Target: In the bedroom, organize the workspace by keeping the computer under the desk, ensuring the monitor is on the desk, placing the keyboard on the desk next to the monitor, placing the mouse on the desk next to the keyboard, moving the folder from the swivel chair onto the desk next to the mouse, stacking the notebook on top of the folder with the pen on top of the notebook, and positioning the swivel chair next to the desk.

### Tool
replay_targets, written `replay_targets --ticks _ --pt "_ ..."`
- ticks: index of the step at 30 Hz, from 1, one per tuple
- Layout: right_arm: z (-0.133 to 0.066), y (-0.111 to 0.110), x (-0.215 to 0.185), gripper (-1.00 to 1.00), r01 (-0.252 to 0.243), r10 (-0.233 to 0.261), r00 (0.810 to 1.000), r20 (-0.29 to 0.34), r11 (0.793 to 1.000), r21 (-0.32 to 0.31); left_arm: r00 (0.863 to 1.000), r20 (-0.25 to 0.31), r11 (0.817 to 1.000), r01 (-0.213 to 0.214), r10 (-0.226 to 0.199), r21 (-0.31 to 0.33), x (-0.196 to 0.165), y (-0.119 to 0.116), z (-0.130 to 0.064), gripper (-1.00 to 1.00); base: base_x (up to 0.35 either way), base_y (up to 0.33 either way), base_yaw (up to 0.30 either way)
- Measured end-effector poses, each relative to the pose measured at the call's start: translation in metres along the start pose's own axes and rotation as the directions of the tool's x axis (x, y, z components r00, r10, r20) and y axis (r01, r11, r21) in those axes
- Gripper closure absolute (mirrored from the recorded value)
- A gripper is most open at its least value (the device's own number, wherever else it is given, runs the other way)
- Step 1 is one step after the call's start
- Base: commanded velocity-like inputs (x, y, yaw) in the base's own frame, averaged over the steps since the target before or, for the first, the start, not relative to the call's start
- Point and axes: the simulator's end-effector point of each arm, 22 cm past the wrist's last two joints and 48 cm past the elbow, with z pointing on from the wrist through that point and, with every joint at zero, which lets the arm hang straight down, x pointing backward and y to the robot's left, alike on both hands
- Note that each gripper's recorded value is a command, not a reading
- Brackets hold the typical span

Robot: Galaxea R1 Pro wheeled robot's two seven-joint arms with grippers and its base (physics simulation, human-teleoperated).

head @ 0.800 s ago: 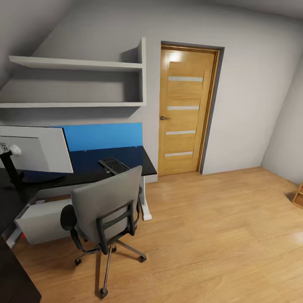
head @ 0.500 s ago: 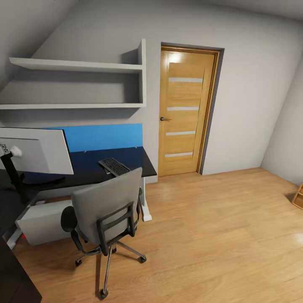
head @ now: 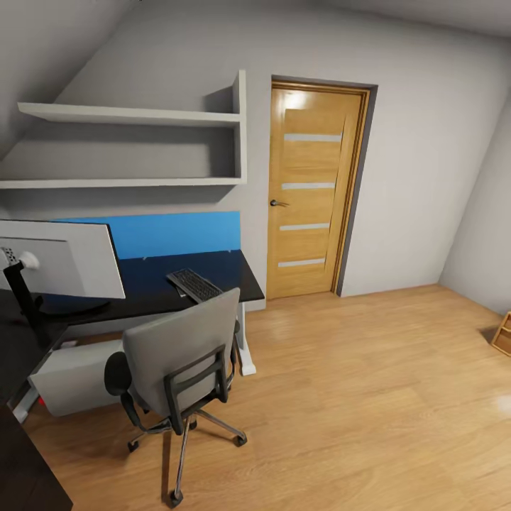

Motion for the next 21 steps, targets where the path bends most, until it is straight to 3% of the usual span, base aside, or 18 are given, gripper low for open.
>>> replay_targets --ticks 15,21 --pt "-0.024 -0.001 -0.020 -1.00 0.002 -0.002 0.996 0.086 1.000 0.003 1.000 0.004 1.000 0.002 -0.002 0.000 0.000 -0.001 -0.023 -1.00 0.000 0.000 0.000" --pt "-0.033 -0.001 -0.042 -1.00 0.002 -0.002 0.989 0.148 1.000 0.003 1.000 0.011 1.000 0.003 -0.003 0.000 -0.002 -0.001 -0.031 -1.00 0.000 0.000 0.000"
